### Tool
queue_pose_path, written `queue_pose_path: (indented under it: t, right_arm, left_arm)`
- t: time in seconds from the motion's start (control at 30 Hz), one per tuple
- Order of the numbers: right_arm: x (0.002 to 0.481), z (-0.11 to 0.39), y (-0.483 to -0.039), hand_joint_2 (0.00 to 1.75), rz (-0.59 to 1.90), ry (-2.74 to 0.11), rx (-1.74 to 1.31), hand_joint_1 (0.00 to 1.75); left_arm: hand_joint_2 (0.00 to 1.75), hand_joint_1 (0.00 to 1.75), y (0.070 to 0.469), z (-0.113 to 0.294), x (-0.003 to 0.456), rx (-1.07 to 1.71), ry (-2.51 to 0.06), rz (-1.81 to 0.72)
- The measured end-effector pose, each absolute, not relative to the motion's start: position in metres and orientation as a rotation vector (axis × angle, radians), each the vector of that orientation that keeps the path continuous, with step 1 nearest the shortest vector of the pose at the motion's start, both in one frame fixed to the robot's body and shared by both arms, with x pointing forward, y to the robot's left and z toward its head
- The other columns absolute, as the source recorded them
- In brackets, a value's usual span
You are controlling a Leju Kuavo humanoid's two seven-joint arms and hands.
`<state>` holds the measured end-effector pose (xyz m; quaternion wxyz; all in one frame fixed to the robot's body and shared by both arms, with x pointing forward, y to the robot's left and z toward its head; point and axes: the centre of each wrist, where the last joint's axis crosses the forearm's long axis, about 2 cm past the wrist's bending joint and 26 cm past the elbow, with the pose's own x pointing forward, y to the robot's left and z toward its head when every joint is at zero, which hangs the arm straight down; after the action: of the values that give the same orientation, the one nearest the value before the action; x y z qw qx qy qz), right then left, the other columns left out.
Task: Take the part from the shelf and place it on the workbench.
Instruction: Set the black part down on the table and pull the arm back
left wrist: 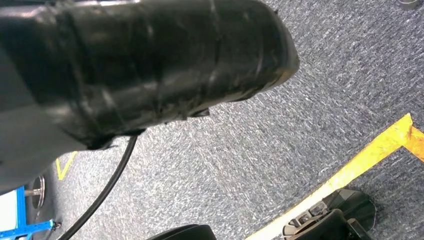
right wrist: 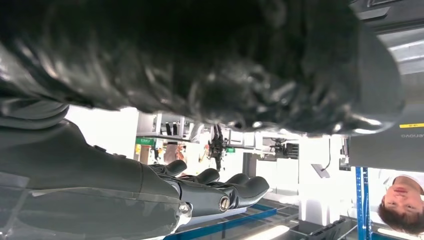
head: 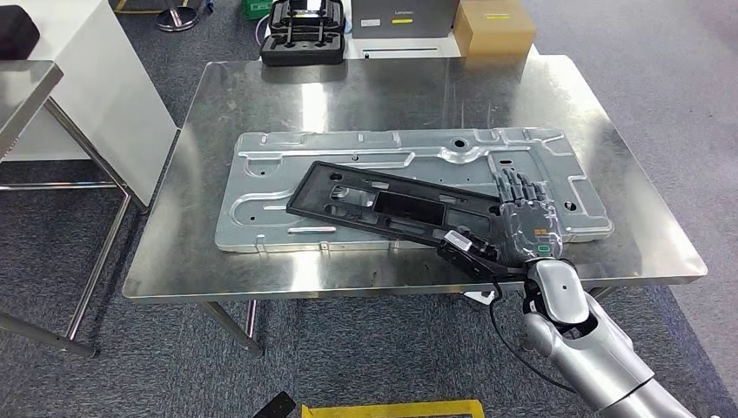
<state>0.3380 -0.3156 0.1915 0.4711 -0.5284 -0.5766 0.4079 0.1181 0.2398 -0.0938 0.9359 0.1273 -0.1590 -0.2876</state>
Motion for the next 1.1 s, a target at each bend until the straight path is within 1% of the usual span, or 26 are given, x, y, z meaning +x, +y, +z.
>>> queue_pose_path:
  t: [0.4,0.9,1.1]
  right_arm:
    - [0.336,0.199,-0.309,0.0,0.989,-1.456,-1.296,0.0]
    - [0.334,0.206,-0.298,0.0,0.992,-1.507,-1.303,0.0]
    - [0.33,0.201,-0.298,0.0,0.948,-1.559,-1.206,0.0]
  left_arm:
    - [0.0,0.0,0.244,-0.094,0.118,0.272,-0.323,-0.545]
    - [0.0,0.0,0.249,-0.095,0.119,0.26,-0.306,-0.549]
    - [0.0,0.0,0.249,-0.094,0.12,0.262,-0.306,-0.547]
